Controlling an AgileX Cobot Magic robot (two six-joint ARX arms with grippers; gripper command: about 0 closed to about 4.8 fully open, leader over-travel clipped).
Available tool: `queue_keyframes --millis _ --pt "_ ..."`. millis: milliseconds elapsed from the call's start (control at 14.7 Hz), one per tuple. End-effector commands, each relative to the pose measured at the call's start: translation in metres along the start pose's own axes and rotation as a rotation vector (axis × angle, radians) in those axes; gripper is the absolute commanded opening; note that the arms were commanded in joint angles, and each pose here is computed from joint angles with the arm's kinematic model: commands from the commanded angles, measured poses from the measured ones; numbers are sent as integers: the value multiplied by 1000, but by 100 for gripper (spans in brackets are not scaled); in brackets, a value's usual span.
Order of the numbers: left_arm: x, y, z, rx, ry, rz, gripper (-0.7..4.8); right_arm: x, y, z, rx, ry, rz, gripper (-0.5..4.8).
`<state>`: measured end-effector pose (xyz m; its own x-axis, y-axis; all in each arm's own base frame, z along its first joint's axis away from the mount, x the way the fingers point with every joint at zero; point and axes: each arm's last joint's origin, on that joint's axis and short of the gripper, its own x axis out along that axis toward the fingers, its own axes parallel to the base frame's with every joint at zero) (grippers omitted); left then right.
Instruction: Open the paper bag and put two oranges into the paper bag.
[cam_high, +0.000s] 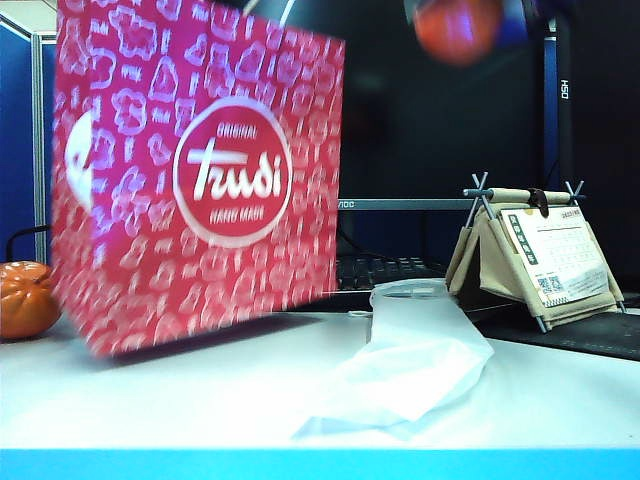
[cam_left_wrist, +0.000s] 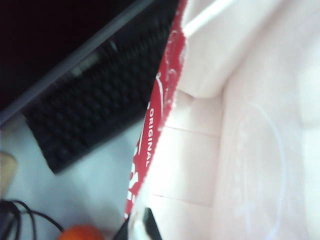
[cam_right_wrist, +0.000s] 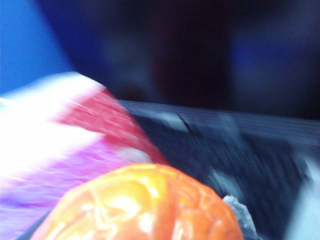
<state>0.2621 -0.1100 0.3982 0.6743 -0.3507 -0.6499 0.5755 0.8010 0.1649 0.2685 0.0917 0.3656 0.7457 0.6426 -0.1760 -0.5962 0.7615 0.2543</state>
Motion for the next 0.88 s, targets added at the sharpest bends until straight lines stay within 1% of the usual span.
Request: queue_keyframes --millis 68,136,340,408,612,680,748,885 --pt "-9 1 9 10 -73 -29 -4 -13 20 41 -51 -75 108 -6" --pt "-9 0 9 11 -77 -32 -4 -19 31 58 -69 -101 143 -6" --pt "-7 -1 10 12 -87 -67 -4 -27 58 79 -106 -146 229 -6" --pt "-7 -3 11 14 -89 -79 -4 -29 73 88 -120 -170 278 -6" --pt "-4 -12 13 34 -91 -117 -4 -17 95 97 -123 -165 361 -6" --pt "-2 -19 15 49 -90 -135 -4 -9 102 97 -122 -155 390 -6" --pt "-2 -22 16 57 -97 -141 -4 3 112 96 -113 -135 425 -6" --pt "-2 -22 16 55 -97 -141 -4 17 128 87 -110 -106 430 -6"
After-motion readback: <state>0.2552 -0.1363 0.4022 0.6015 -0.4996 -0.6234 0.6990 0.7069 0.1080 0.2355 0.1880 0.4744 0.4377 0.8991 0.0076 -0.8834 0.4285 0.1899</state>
